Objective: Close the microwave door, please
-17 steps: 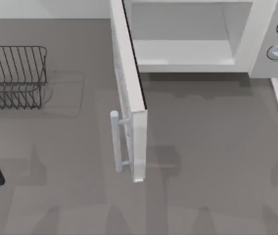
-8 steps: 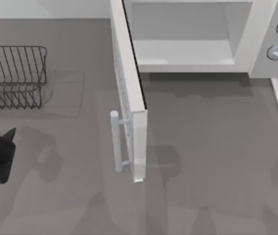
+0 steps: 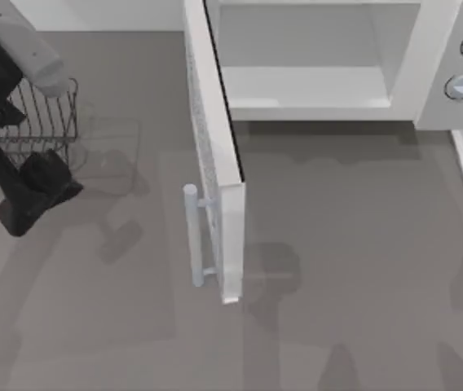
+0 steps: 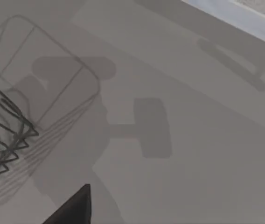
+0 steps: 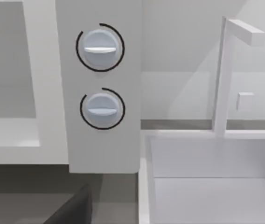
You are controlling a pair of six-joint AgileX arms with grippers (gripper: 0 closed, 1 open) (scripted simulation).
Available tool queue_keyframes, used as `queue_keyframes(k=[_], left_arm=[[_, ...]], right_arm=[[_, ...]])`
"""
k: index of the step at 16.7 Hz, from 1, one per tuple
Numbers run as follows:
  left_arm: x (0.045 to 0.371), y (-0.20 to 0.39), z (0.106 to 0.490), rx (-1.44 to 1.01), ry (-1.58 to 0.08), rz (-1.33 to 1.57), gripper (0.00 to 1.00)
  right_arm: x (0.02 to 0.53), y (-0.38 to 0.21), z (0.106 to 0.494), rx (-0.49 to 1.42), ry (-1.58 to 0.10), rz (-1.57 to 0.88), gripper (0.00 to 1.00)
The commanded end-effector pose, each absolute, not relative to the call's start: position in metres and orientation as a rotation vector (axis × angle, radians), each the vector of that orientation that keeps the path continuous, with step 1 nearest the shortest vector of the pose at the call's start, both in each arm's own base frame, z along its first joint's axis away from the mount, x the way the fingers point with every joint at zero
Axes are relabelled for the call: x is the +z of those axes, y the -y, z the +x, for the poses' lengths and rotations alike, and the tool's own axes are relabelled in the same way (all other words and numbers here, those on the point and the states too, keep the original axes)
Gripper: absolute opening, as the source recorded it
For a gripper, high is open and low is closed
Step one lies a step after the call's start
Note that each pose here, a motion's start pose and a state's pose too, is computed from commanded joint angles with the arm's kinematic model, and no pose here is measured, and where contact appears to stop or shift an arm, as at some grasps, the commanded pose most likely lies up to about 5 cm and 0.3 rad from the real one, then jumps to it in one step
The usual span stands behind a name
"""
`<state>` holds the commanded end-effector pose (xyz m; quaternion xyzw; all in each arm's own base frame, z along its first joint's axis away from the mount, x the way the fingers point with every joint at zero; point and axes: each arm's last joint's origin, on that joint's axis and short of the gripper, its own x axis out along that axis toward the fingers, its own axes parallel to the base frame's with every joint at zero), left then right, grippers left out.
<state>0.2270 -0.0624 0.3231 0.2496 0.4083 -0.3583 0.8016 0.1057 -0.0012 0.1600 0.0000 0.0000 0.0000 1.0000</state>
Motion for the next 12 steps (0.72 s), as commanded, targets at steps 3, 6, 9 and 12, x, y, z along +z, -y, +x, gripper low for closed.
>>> queue_keyframes(k=[3, 6, 9, 12], left_arm=[[0.342, 0.085, 0.261, -0.942, -0.929, 0.601, 1.00], [0.356, 0.108, 0.288, -1.090, -0.934, 0.654, 1.00], [0.367, 0.126, 0.306, -1.198, -0.902, 0.695, 1.00], [0.375, 0.137, 0.314, -1.259, -0.866, 0.722, 1.00]], right_arm=[[0.160, 0.001, 0.106, 0.000, 0.000, 0.000, 1.00], [0.160, 0.001, 0.106, 0.000, 0.000, 0.000, 1.00], [0.160, 0.001, 0.106, 0.000, 0.000, 0.000, 1.00], [0.160, 0.001, 0.106, 0.000, 0.000, 0.000, 1.00]])
